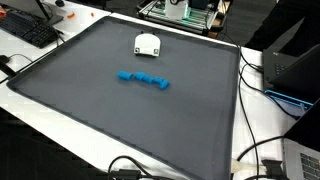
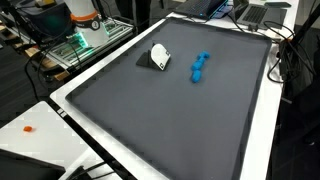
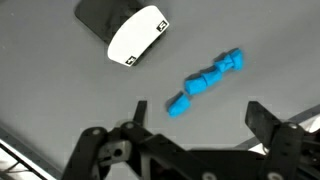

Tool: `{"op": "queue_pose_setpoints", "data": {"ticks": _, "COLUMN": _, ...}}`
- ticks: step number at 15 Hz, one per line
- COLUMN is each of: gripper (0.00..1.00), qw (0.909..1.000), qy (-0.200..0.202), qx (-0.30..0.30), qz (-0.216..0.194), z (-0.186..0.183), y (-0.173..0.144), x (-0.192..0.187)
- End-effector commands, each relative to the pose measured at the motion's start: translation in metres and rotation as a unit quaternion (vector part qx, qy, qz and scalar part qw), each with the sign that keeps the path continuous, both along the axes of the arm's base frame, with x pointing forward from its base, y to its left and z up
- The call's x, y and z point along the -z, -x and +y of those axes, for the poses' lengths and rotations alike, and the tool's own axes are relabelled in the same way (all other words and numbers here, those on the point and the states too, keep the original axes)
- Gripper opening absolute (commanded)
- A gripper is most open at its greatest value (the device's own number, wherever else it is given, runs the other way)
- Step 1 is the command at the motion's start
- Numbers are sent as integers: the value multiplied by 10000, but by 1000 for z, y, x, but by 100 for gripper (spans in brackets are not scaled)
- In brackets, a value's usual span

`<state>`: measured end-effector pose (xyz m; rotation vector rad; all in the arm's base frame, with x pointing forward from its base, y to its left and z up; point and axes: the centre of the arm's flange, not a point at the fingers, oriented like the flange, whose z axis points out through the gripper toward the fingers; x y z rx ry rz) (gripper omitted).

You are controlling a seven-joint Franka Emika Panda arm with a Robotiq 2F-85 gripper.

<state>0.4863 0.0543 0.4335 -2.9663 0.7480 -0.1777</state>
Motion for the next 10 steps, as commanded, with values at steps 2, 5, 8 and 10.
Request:
{"op": "queue_pose_setpoints", "data": {"ticks": 2, "gripper": 100, "qw": 9915, "qy": 155, "qx": -1253, "qz": -301, "z": 22, "y": -12, "x": -10}}
{"op": "queue_pose_setpoints", "data": {"ticks": 5, "gripper": 100, "qw": 9769, "qy": 313, "qx": -2055, "qz": -491, "z": 33, "y": -19, "x": -12}}
{"op": "queue_pose_setpoints", "data": {"ticks": 8, "gripper": 100, "qw": 9849, "qy": 199, "qx": -1672, "qz": -397, "z": 32, "y": -13, "x": -16}}
{"op": "queue_pose_setpoints", "data": {"ticks": 10, "gripper": 100, "qw": 9850, "qy": 199, "qx": -1667, "qz": -399, "z": 31, "y": -13, "x": -16}}
